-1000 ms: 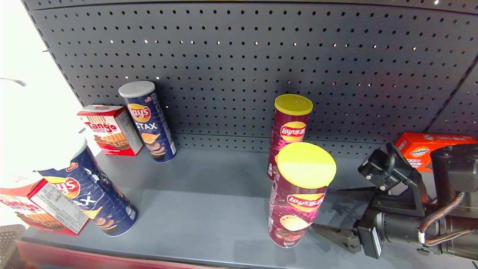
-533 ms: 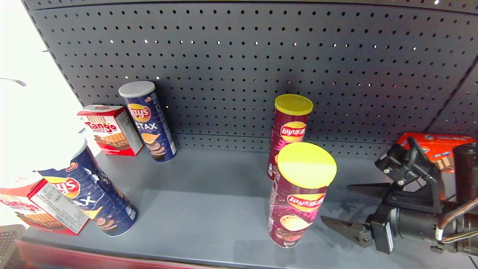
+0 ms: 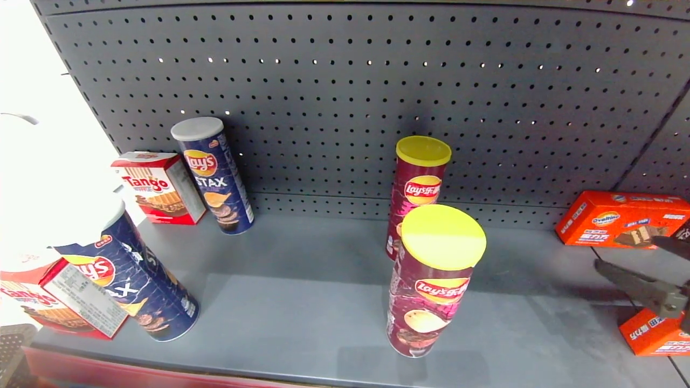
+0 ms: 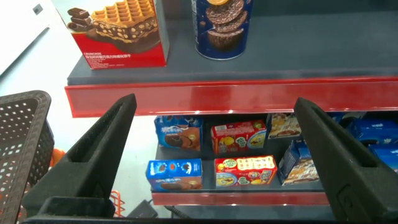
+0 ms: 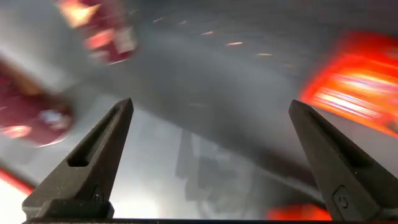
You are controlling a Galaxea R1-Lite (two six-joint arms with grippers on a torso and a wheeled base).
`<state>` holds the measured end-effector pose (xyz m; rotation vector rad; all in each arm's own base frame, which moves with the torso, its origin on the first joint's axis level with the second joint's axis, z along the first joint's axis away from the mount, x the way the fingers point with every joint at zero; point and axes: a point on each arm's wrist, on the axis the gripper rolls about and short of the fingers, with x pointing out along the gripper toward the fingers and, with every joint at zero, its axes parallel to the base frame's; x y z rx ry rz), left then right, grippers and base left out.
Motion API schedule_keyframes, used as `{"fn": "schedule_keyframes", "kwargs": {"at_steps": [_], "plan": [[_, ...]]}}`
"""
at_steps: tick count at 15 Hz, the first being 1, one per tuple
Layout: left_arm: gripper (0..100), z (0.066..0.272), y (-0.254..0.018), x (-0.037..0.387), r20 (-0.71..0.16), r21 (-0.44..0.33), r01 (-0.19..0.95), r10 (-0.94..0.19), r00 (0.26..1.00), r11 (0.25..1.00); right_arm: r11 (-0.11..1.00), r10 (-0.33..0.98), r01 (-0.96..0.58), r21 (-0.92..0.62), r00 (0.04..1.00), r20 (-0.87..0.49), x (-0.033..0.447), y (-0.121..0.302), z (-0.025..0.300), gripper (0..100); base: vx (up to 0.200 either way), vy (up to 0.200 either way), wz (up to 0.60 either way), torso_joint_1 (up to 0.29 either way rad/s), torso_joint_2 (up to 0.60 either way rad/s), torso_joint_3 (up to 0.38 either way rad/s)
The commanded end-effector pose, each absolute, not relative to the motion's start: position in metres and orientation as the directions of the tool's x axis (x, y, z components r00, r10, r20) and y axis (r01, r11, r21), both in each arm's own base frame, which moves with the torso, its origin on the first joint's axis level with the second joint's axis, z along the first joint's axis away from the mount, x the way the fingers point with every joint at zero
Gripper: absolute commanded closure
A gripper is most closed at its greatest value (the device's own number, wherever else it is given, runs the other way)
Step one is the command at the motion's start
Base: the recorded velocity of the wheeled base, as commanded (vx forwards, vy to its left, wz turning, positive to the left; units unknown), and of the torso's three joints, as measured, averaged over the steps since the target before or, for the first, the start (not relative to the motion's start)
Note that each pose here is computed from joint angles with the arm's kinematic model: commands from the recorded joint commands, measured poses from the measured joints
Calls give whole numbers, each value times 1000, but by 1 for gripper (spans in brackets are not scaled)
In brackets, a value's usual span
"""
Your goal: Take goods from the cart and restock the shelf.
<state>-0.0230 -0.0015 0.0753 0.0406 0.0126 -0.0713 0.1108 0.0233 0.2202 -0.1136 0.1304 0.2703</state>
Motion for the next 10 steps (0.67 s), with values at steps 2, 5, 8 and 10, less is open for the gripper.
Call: {"fn": "schedule_keyframes", "kwargs": {"at_steps": [2, 5, 8, 10], "plan": [[0, 75, -2, -23, -15, 40, 71, -71, 997, 997, 993, 51, -44, -111, 997, 58, 37, 1, 200, 0, 0, 0, 0, 0, 0, 0], [0, 75, -1, -23, -15, 40, 70, -69, 998, 997, 994, 14, -4, -113, 996, 90, 13, 1, 174, 0, 0, 0, 0, 0, 0, 0], [0, 75, -1, -23, -15, 40, 70, -69, 998, 997, 991, -60, 73, -108, 992, 113, -9, 3, 129, 0, 0, 0, 0, 0, 0, 0], [0, 75, -1, -23, -15, 42, 70, -69, 998, 997, 991, -79, 89, -100, 991, 104, -16, 4, 96, 0, 0, 0, 0, 0, 0, 0]]}}
